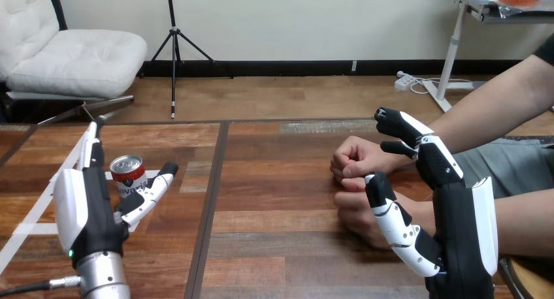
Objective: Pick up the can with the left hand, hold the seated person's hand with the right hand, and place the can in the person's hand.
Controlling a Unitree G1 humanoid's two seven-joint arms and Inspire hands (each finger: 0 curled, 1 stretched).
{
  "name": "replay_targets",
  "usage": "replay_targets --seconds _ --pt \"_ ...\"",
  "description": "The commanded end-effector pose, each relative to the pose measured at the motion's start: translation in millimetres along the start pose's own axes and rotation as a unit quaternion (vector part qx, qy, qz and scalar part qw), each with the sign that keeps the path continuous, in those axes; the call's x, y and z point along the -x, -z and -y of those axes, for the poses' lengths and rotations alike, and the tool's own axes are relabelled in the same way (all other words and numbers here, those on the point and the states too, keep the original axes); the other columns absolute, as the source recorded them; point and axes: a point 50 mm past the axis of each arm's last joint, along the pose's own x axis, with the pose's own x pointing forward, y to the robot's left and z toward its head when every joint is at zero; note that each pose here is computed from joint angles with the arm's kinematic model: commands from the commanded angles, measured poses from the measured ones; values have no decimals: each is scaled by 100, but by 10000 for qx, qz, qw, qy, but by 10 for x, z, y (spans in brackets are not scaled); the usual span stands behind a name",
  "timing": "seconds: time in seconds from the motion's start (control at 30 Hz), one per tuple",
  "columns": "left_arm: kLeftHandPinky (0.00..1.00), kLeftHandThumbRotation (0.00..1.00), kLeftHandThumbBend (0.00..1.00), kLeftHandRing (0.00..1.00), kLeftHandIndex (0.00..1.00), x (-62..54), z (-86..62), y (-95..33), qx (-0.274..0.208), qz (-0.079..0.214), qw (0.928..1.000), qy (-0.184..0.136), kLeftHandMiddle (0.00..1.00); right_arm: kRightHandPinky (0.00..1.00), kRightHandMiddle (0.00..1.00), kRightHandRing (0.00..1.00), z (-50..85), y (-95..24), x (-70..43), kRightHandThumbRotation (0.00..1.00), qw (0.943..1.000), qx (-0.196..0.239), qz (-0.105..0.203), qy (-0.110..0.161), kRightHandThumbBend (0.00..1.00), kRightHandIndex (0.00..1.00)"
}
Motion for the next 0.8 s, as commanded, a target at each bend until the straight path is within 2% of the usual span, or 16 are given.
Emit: replay_targets --seconds 0.0,0.4,0.77 --pt "82 33 77 89 92 -245 7 -143 -28 323 9995 -53 93 70 81 79 17 -43 -145 61 9993 -64 373 75 43 79" --pt "80 29 77 89 91 -312 61 -50 -115 41 9999 38 92 71 81 79 17 -45 -143 61 9993 -64 373 45 43 79" --pt "80 25 76 90 92 -353 74 6 -218 -99 9997 84 93 70 80 78 11 -43 -143 60 9992 -89 380 41 42 79"
